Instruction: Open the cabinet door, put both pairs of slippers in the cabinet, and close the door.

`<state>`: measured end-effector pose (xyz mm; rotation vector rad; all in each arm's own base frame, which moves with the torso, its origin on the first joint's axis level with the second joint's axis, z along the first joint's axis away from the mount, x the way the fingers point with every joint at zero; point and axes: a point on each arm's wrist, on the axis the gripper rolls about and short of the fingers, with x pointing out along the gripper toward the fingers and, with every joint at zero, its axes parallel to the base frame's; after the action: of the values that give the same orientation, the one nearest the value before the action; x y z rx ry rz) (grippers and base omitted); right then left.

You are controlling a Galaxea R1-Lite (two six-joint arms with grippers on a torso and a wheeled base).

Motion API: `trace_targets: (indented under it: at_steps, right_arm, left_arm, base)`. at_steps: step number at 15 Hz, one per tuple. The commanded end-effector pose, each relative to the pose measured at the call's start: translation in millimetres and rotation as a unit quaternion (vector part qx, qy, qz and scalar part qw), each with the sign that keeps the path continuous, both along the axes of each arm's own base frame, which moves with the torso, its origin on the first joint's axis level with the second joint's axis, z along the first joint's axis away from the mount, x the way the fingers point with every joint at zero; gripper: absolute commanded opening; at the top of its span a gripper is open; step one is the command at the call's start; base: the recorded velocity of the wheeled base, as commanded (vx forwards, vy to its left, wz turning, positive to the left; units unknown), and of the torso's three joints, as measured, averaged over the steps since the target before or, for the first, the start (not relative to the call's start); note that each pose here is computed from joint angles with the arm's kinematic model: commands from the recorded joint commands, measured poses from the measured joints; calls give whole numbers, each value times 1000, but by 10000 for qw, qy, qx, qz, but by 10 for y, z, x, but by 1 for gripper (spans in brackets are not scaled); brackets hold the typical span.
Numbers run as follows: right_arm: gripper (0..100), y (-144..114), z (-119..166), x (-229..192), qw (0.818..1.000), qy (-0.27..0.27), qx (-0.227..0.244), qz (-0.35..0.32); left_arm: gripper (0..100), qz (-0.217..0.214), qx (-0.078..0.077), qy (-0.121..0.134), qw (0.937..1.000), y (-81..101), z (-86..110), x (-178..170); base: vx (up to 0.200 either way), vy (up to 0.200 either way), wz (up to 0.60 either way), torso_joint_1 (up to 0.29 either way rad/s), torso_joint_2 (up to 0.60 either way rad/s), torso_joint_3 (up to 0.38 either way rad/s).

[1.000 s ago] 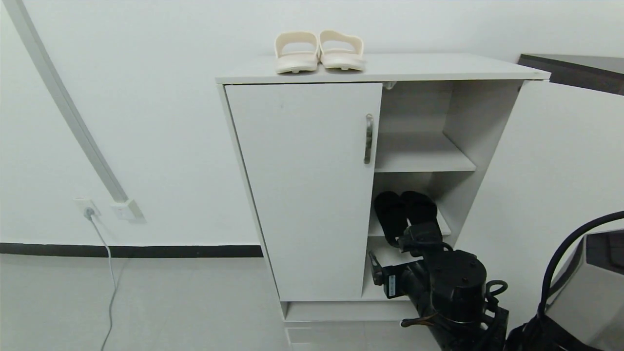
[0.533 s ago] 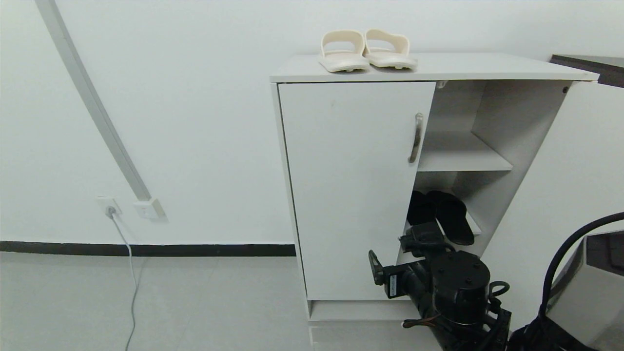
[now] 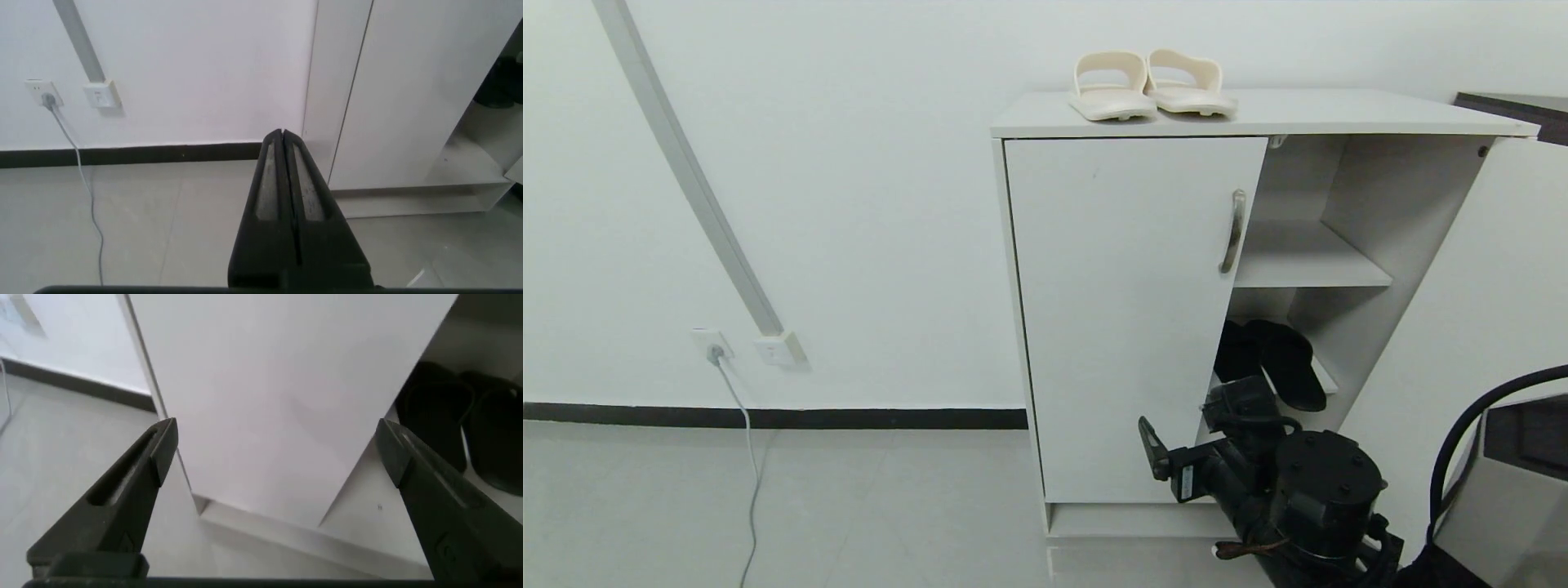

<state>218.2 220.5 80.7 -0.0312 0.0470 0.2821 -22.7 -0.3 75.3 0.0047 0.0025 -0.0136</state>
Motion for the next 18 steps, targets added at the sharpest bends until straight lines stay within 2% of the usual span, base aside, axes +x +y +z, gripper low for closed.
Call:
trace_targets:
  at_steps: [1,9,18]
  right_arm:
    - [100,-8,-74,-2,9999,95,-105,7]
    - [100,-20,-79,-6,9998,81,-177,4]
    - [100,-20,-82,-7,9998,92,-188,4]
  left_arm:
    - [0,-1,0,3,10000,0,0,1]
    - [0,-1,0,3,10000,0,0,1]
    - [0,-1,0,3,10000,0,0,1]
  base:
    - [0,0,0,0,0,0]
    - [0,0,0,0,0,0]
    - [0,0,0,70,-388,-316]
